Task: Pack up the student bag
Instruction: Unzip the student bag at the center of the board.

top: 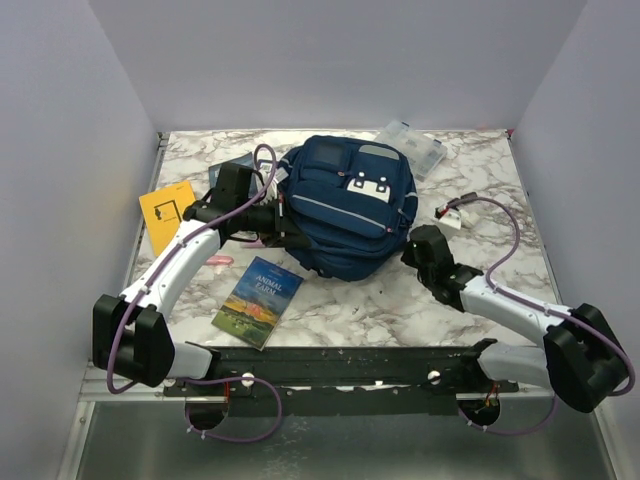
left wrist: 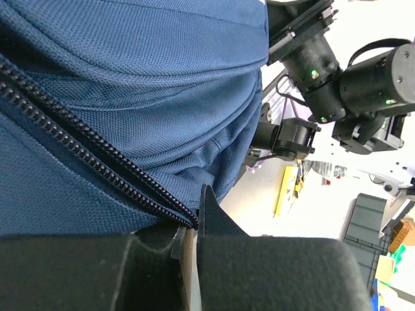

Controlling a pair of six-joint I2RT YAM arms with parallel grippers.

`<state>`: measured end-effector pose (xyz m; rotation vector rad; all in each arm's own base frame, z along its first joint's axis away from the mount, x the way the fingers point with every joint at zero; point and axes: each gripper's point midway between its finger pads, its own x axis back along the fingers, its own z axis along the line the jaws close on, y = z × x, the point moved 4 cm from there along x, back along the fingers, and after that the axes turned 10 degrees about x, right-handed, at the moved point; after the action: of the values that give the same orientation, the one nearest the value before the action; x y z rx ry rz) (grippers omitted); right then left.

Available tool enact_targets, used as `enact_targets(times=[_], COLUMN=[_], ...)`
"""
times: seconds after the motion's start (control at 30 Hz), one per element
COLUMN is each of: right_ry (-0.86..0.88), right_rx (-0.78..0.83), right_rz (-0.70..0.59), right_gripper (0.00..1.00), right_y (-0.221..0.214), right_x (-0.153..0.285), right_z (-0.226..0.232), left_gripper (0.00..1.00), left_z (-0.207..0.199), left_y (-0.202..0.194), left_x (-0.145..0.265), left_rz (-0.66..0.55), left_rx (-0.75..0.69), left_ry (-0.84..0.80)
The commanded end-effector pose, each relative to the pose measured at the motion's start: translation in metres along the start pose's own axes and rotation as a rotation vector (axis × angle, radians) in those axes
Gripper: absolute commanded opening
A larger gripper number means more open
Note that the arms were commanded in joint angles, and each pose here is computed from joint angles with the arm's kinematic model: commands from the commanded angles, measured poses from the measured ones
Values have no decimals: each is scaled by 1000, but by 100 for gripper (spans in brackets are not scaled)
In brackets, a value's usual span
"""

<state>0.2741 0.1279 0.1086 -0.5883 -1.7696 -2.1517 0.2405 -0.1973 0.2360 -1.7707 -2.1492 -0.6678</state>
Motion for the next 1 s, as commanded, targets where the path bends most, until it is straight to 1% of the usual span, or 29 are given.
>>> enact_targets(times=[0.0,0.03,0.1,0.2,0.27,0.3,0.33,0.4,0.5,0.57,0.6,0.7,0.8,0.83,0.93,0.97], right_ry=[-105,-78,-9,116,221,269,318,412,566,665,710,729,722,726,701,687], right_rx=[47,49,66,82,105,122,147,198,242,234,228,225,253,258,270,277], right_rz=[16,14,14,3,-27,-39,-35,-14,70,117,120,107,136,140,158,168], right_gripper=[9,18,29,39,51,53,54,60,62,62,63,67,67,67,67,67], right_y=[9,12,21,42,56,62,64,63,44,35,33,31,28,25,20,19], right_x=[2,9,27,60,78,86,91,95,92,93,95,91,88,88,87,87], right_z=[-26,-25,-22,-14,-5,0,6,17,39,53,59,63,63,63,61,59], left_gripper=[0,0,0,0,0,0,0,0,0,0,0,0,0,10,26,34], left_z=[-17,-14,-17,-18,-8,-2,3,9,9,4,3,8,19,19,14,11], left_y=[-3,-7,-20,-32,-33,-34,-37,-46,-61,-70,-74,-69,-52,-46,-33,-32], left_x=[0,-6,-20,-43,-56,-62,-67,-77,-93,-102,-107,-115,-120,-120,-121,-120], left_rz=[9,17,54,85,87,93,108,145,233,274,286,270,224,205,164,159], left_rx=[-119,-118,-135,-189,-181,-173,-172,-191,-205,-217,-228,-231,-225,-226,-230,-231], left_ry=[-50,-32,-24,19,83,111,126,137,116,101,100,129,222,231,235,228])
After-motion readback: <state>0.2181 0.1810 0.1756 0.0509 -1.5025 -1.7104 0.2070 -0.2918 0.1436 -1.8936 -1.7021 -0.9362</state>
